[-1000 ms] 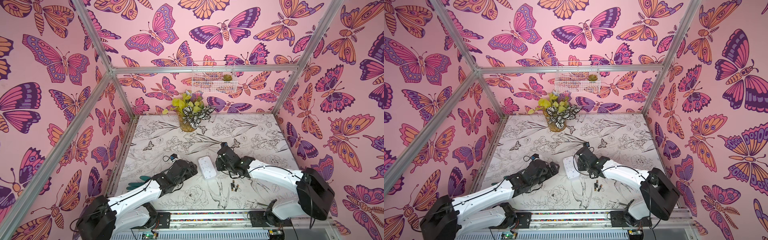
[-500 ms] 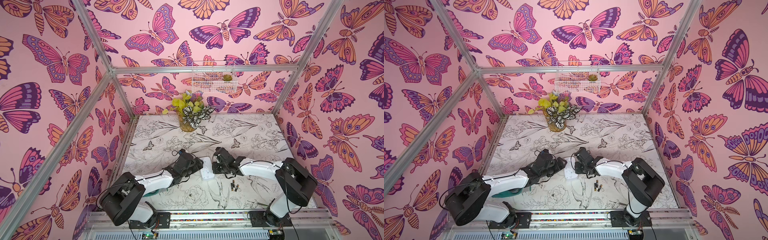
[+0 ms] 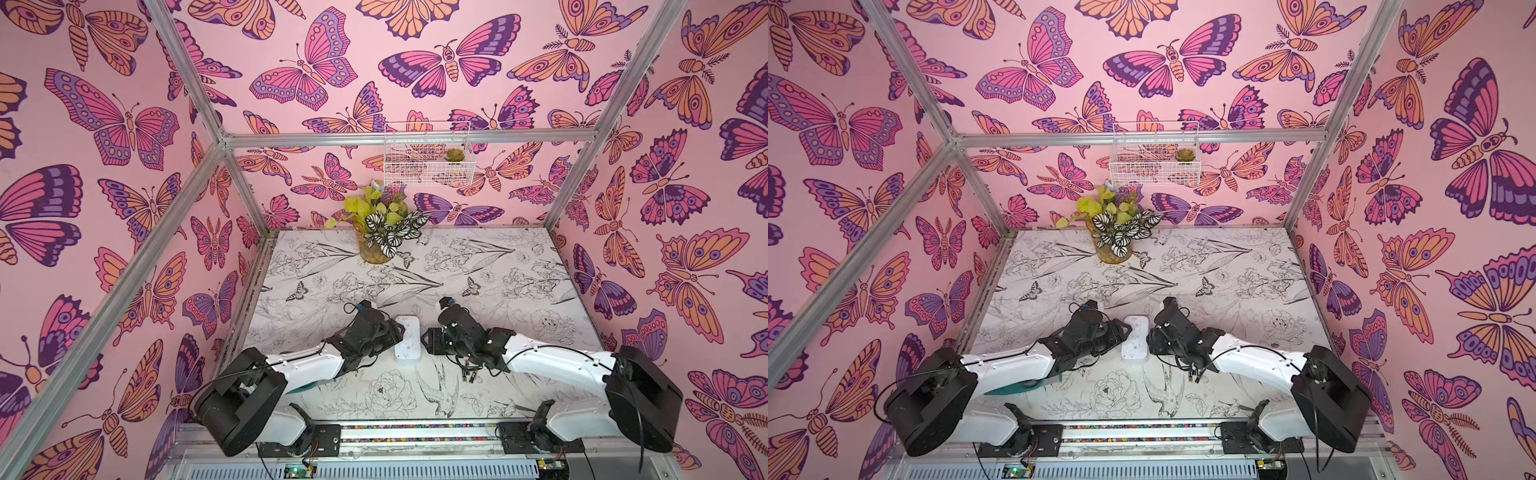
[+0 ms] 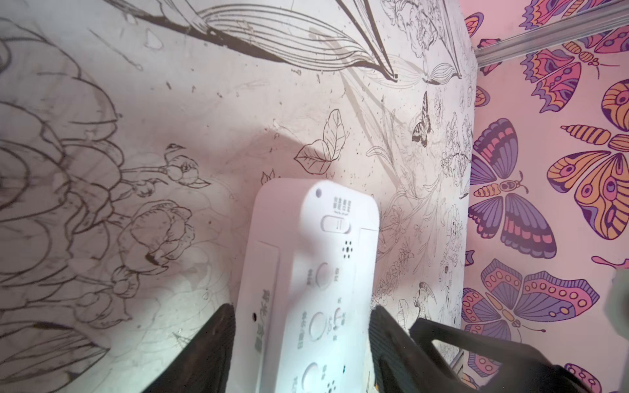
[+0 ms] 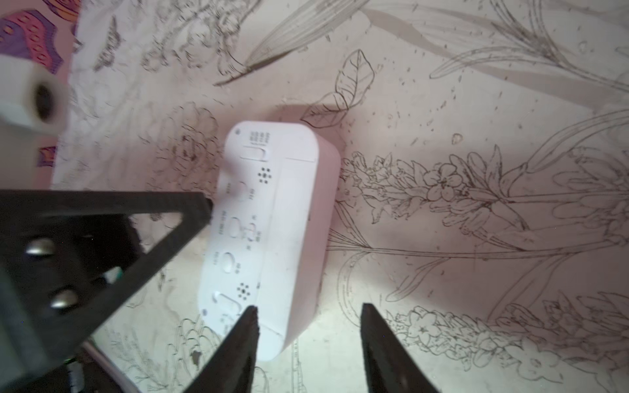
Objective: Insert the battery into the alarm
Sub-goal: Adjust the alarm at the center of the board, then remove the cover from the alarm.
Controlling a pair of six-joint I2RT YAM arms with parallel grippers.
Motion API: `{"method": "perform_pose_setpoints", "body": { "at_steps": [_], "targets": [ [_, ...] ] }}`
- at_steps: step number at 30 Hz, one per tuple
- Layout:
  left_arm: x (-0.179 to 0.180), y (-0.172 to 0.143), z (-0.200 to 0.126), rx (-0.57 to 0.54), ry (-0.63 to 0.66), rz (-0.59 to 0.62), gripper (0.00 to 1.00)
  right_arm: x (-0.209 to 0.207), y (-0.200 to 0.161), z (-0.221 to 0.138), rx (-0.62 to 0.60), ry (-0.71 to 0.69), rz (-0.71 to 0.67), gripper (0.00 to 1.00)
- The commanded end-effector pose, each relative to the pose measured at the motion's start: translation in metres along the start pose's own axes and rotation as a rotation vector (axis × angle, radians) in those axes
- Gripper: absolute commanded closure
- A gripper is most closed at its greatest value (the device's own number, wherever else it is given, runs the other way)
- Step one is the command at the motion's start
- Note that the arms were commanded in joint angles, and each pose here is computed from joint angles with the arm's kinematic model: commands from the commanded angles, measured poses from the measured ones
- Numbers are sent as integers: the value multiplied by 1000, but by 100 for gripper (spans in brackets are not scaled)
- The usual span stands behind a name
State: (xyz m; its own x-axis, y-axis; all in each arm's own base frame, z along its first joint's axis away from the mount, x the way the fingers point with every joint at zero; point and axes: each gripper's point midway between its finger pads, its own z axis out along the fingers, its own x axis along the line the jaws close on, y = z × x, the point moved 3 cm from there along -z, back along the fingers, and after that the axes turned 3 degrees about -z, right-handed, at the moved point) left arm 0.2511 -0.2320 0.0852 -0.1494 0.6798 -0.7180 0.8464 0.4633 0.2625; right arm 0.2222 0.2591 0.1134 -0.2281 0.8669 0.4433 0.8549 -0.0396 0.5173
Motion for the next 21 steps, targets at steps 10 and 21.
{"method": "perform_pose_setpoints", "body": {
  "at_steps": [10, 21],
  "targets": [
    [20, -17, 3, 100, 56, 36, 35, 7, 8, 36, 29, 67, 92, 41],
    [34, -24, 8, 130, 108, 22, 39, 5, 7, 48, 40, 159, 149, 46]
  ]
}}
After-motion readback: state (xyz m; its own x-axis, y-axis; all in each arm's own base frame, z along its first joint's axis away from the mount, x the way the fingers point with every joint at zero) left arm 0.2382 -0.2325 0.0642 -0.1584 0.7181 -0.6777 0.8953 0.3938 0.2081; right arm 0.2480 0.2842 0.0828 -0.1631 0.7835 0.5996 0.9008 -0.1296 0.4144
